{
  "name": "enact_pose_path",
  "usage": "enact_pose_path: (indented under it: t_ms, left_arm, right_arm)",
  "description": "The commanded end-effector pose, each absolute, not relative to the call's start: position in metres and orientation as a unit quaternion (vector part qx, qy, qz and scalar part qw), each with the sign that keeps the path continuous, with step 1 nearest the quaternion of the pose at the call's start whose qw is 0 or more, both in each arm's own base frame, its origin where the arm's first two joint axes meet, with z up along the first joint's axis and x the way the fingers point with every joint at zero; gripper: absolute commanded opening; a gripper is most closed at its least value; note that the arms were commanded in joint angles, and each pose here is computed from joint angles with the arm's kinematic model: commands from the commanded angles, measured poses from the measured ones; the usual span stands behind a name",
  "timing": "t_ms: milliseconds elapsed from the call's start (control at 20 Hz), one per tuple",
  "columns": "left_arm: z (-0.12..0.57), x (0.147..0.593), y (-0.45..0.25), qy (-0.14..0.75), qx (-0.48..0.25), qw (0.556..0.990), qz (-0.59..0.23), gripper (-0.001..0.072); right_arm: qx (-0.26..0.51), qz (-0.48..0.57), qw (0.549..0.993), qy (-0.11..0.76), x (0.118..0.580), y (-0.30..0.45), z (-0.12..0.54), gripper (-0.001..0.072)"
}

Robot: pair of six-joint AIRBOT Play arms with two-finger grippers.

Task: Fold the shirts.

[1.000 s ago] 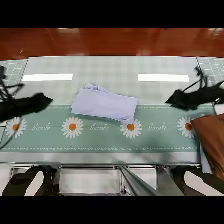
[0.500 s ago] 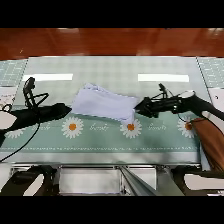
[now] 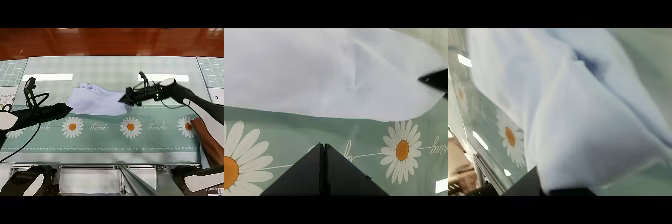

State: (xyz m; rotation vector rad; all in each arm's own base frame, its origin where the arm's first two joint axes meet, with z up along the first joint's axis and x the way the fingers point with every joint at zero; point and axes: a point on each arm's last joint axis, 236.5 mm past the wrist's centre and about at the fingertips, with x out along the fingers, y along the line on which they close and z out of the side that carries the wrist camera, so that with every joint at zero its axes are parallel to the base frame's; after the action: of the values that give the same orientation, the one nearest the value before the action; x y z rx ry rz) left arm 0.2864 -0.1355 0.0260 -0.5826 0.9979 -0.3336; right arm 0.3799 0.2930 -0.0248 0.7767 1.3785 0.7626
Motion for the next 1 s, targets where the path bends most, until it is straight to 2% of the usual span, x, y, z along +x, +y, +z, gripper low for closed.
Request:
enact_pose_path:
  t_ms: [0, 150, 350, 650, 950]
  left_arm:
    - [0.026, 0.287, -0.135, 0.469, -0.274, 0.825, -0.157, 0.0023]
    - [0.026, 0.287, -0.135, 0.469, -0.274, 0.825, -0.157, 0.0022]
    - [0.026, 0.286, -0.136, 0.469, -0.275, 0.825, -0.157, 0.0023]
    - [0.044, 0.296, -0.134, 0.446, -0.256, 0.840, -0.172, 0.0023]
    - [0.094, 0.323, -0.118, 0.387, -0.246, 0.872, -0.171, 0.0023]
  right_arm:
    - [0.252, 0.370, 0.675, 0.586, 0.400, 0.308, 0.031, 0.0024]
    - [0.158, 0.347, 0.741, 0.553, 0.430, 0.289, 0.094, 0.0023]
    - [0.107, 0.302, 0.797, 0.512, 0.452, 0.230, 0.174, 0.0023]
    - [0.155, 0.159, 0.854, 0.470, 0.443, 0.071, 0.241, 0.0023]
    - [0.264, 0.028, 0.875, 0.405, 0.393, -0.065, 0.293, 0.0023]
